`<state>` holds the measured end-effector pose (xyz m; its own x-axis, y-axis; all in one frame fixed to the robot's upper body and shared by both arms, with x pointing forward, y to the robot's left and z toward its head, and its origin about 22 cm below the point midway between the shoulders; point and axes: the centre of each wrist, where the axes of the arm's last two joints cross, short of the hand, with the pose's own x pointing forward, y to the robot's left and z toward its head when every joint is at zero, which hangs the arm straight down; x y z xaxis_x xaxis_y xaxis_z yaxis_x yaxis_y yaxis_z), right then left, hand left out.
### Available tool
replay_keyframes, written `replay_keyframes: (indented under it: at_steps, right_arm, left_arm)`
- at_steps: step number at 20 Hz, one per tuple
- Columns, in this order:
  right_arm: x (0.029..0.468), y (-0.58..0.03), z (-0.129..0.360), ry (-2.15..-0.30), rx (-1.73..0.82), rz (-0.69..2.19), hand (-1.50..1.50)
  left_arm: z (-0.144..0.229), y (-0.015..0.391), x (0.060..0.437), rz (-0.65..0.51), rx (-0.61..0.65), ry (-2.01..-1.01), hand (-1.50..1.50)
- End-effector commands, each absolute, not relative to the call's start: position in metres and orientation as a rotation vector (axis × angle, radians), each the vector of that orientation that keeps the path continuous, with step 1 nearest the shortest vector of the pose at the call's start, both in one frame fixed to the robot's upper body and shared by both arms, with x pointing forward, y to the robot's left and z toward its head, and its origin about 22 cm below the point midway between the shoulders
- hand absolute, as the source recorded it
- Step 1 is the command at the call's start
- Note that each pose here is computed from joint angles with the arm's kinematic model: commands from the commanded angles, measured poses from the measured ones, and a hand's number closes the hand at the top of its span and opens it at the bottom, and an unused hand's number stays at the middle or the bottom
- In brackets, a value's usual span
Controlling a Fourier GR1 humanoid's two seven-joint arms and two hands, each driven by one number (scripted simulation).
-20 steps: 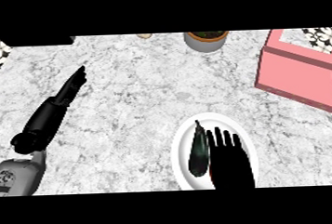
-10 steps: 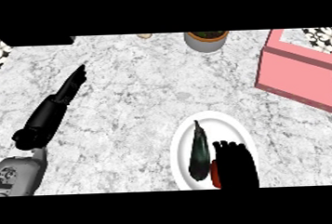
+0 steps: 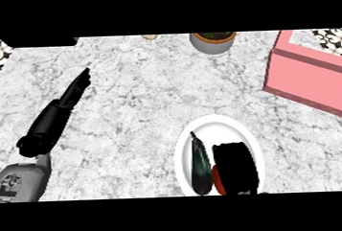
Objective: Pick the bell pepper from the plate and place it in the cardboard box
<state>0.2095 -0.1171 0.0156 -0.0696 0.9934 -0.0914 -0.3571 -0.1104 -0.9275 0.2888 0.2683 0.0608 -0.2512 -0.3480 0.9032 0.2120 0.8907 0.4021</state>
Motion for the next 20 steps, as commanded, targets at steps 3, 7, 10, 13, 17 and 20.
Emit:
replay_keyframes:
  at_steps: [3, 7, 10, 13, 17, 20]
  right_arm:
    - [0.214, -0.125, 0.028, -1.319, -0.576, 1.76, 1.5]
    - [0.23, -0.149, 0.041, -1.572, -0.414, 1.806, 1.5]
    - [0.259, -0.181, 0.07, -1.765, -0.444, 1.756, 1.5]
    - [0.262, -0.193, 0.09, -1.891, -0.465, 1.75, 1.5]
    - [0.261, -0.209, 0.13, -2.008, -0.54, 1.69, 1.5]
    - [0.25, -0.234, 0.147, -2.016, -0.596, 1.539, 1.5]
  left_arm:
    - [0.07, 0.256, 0.297, -0.542, 0.09, -1.778, 0.0]
    - [0.067, 0.249, 0.293, -0.538, 0.079, -1.756, 0.0]
    - [0.064, 0.271, 0.298, -0.526, 0.105, -1.768, 0.0]
    - [0.065, 0.269, 0.294, -0.528, 0.098, -1.741, 0.0]
    - [0.062, 0.28, 0.298, -0.526, 0.105, -1.751, 0.0]
    - [0.067, 0.266, 0.281, -0.52, 0.104, -1.746, 0.0]
